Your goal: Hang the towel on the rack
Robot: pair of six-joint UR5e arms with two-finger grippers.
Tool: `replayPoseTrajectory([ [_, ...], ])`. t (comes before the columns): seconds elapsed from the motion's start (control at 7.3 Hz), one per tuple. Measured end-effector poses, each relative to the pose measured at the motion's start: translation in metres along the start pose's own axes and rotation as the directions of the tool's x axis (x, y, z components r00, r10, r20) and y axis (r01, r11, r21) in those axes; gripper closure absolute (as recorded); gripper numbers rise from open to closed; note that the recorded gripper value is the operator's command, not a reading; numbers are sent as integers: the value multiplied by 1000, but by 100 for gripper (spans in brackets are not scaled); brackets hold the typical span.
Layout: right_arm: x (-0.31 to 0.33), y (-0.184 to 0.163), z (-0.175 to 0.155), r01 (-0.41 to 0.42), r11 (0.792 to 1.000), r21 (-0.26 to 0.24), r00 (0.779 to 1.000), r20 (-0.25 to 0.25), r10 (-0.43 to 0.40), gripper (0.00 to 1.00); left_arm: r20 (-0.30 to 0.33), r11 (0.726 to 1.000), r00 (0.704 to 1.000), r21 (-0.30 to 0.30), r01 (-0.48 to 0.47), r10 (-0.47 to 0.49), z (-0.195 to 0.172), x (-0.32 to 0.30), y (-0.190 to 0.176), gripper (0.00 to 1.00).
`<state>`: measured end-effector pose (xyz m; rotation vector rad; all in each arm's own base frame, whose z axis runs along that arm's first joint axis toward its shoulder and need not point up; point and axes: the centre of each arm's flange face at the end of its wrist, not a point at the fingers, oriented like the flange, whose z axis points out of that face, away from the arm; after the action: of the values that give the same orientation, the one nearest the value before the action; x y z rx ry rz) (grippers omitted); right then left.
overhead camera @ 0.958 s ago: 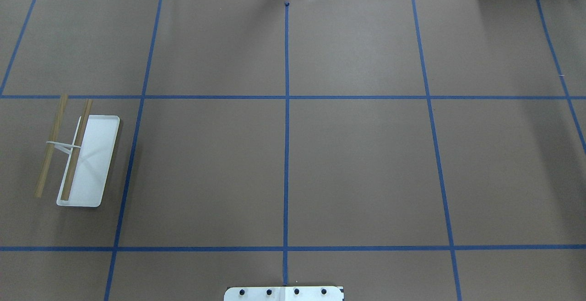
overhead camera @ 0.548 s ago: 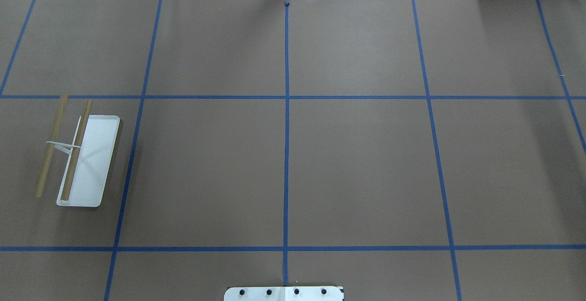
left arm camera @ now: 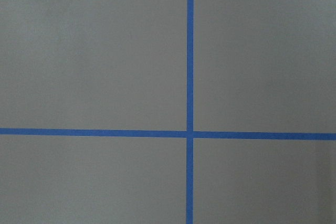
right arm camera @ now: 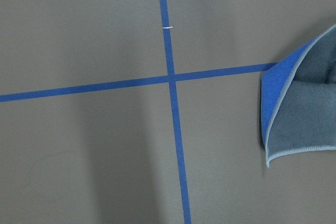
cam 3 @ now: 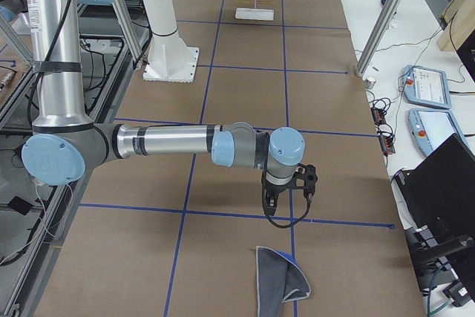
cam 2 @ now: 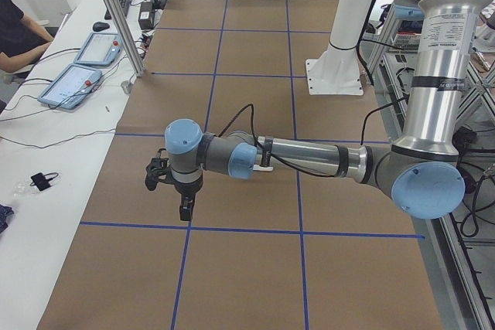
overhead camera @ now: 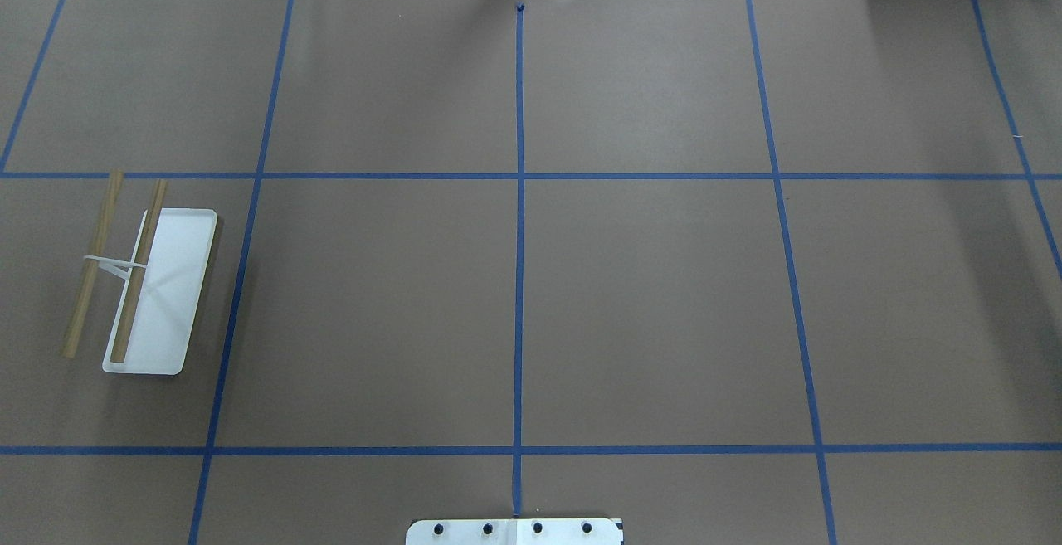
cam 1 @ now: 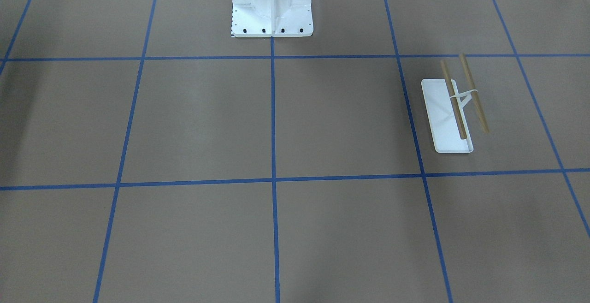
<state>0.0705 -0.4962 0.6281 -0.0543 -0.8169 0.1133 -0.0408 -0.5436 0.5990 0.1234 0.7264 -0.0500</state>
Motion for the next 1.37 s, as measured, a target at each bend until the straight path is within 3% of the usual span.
replayPoseTrajectory([
  [0.41, 15, 7, 13, 7, 1000, 1, 1000, 3, -7, 0, 0, 1000, 1000, 9, -3, 3, 1, 0, -2, 1],
  [0.82, 51, 6, 48, 28, 999, 19, 1000, 2, -28, 0, -5, 999, 1000, 33, -22, 22, -2, 3, -4, 1],
  [1.37, 113, -20, 99, 65, 997, 40, 993, -102, -60, 0, -15, 998, 1000, 57, 3, -3, -4, 9, -7, 1],
])
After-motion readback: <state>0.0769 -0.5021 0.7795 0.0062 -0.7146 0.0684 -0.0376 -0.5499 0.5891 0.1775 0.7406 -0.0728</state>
